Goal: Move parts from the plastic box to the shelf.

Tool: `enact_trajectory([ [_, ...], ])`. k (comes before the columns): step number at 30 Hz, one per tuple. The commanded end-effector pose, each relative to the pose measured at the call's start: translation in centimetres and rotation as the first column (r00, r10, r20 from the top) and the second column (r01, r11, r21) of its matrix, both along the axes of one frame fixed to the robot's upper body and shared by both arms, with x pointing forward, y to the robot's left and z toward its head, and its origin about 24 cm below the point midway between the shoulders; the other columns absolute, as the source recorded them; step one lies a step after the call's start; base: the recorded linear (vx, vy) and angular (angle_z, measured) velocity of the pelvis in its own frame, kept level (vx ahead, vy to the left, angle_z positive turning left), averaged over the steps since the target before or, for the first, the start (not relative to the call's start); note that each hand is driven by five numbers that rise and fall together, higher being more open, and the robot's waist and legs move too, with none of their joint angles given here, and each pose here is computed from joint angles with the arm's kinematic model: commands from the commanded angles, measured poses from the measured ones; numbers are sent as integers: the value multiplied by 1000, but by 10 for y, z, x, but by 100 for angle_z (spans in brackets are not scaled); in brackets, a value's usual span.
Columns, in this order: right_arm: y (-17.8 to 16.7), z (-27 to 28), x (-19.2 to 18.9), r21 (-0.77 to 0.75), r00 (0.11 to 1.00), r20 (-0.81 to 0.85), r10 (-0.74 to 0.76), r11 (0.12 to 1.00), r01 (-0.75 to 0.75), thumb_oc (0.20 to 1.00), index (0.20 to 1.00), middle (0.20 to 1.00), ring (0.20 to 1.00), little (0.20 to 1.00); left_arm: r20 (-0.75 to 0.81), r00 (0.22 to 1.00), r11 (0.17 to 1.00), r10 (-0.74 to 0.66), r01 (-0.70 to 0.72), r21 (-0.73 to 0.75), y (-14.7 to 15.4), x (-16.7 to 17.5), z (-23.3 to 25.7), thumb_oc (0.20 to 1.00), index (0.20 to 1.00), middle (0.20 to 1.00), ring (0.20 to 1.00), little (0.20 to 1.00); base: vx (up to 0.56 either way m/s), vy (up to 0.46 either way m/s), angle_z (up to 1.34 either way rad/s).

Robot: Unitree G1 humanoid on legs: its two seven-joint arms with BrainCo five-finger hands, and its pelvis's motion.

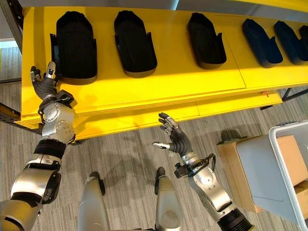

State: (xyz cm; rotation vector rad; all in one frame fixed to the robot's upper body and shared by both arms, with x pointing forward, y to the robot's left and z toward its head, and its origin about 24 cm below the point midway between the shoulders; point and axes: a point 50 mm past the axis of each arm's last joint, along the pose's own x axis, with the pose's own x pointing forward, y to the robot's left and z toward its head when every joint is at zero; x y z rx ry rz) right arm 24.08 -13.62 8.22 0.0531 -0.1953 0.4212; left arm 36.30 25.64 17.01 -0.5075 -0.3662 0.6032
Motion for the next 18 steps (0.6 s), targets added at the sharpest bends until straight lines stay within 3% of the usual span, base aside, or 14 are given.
enact_trajectory([
  [1, -10, 24, -3, 33, 992, 126, -31, 999, 27, 1000, 1000, 1000, 1000, 1000, 26, 999, 999, 47, -47, 1, 5, -9, -7, 1000, 1000, 1000, 1000, 1000, 0, 0, 0],
  [8, -18, 33, 1, 32, 981, 178, -82, 996, 77, 1000, 1000, 1000, 1000, 1000, 189, 974, 982, 129, -152, 116, 14, -49, 10, 1000, 1000, 1000, 1000, 1000, 0, 3, 1],
  [18, -17, 42, 6, 33, 973, 223, -68, 998, 62, 1000, 1000, 1000, 1000, 1000, 400, 915, 931, 44, -183, 316, -12, -65, 64, 1000, 1000, 1000, 1000, 1000, 0, 0, 0],
])
